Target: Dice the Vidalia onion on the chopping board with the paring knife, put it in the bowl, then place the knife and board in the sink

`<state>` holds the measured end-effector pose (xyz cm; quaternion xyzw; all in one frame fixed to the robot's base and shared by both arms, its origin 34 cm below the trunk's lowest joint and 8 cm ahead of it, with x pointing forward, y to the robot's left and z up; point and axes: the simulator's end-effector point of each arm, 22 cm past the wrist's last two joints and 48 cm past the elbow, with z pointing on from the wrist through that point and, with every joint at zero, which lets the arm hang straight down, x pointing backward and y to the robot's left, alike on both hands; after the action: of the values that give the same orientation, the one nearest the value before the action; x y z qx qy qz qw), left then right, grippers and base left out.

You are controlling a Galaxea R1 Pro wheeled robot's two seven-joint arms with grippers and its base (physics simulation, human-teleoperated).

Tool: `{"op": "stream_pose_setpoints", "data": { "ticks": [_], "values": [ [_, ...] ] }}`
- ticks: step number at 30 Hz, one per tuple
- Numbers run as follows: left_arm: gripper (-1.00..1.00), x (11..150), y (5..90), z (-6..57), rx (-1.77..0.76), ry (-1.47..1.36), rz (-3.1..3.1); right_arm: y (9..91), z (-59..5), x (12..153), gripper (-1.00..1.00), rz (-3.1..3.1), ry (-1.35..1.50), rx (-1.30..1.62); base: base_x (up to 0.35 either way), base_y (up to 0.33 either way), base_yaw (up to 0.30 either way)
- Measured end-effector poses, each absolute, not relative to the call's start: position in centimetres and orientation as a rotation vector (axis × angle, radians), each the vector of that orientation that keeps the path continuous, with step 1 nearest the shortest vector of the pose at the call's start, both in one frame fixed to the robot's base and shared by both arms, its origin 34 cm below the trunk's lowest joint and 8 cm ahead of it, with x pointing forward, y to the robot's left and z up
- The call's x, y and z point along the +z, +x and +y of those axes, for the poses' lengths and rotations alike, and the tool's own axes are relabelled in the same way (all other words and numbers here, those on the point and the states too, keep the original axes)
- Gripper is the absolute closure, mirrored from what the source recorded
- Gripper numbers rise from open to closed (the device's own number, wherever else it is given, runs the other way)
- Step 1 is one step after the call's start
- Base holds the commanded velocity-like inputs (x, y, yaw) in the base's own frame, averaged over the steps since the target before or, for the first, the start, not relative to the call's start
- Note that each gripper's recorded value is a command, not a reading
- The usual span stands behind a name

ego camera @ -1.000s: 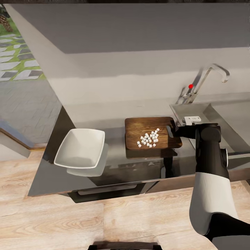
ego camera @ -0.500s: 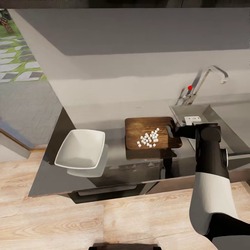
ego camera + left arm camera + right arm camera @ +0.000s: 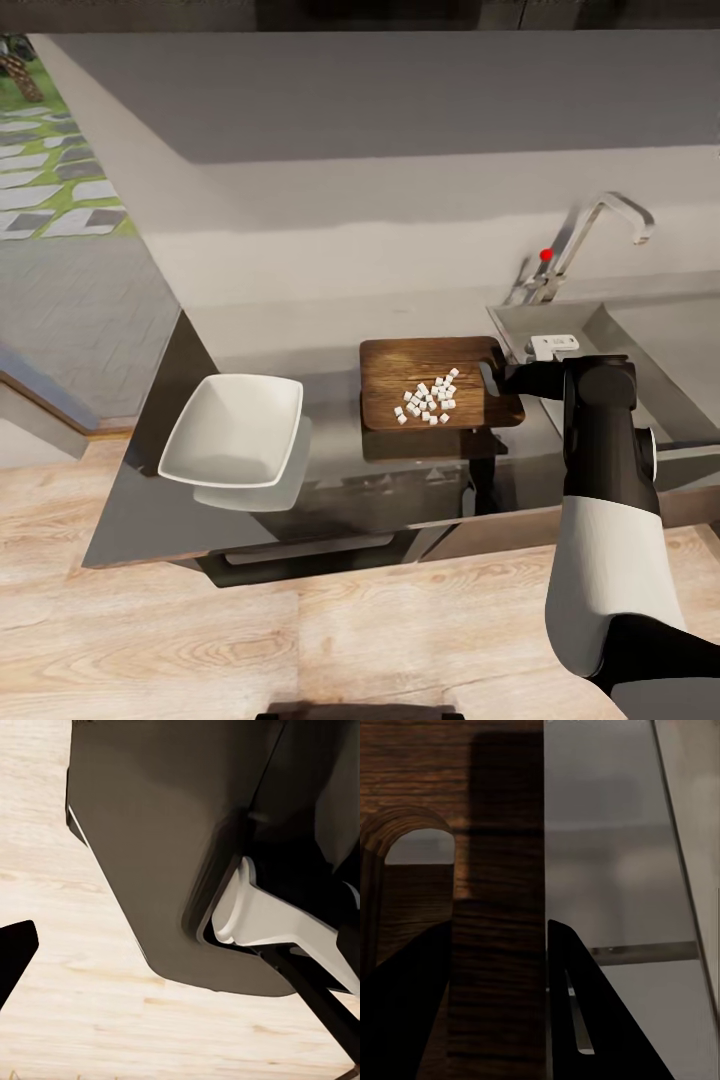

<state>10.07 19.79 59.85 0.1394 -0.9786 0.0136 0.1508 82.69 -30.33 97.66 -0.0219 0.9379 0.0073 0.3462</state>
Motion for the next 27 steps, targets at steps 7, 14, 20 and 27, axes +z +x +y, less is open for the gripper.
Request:
{"op": "stream_pose_setpoints", "data": {
  "ticks": [7, 14, 20, 27],
  "values": [
    [-1.00, 59.85, 10.26, 19.80, 0.040, 0.401, -2.815, 82.70, -30.37, 97.99, 1.00, 2.429, -0.057, 0.016, 0.000, 0.000, 0.000],
    [-1.00, 59.85, 10.27, 19.79, 0.040, 0.401, -2.815, 82.70, -30.43, 98.03, 1.00, 2.429, -0.057, 0.015, 0.000, 0.000, 0.000],
    [-1.00, 59.86, 10.25, 19.75, 0.041, 0.401, -2.814, 82.68, -30.59, 98.03, 1.00, 2.429, -0.054, 0.014, 0.000, 0.000, 0.000],
    [-1.00, 59.88, 10.19, 19.74, 0.041, 0.401, -2.813, 82.67, -30.68, 98.03, 1.00, 2.429, -0.053, 0.012, 0.000, 0.000, 0.000]
  ]
}}
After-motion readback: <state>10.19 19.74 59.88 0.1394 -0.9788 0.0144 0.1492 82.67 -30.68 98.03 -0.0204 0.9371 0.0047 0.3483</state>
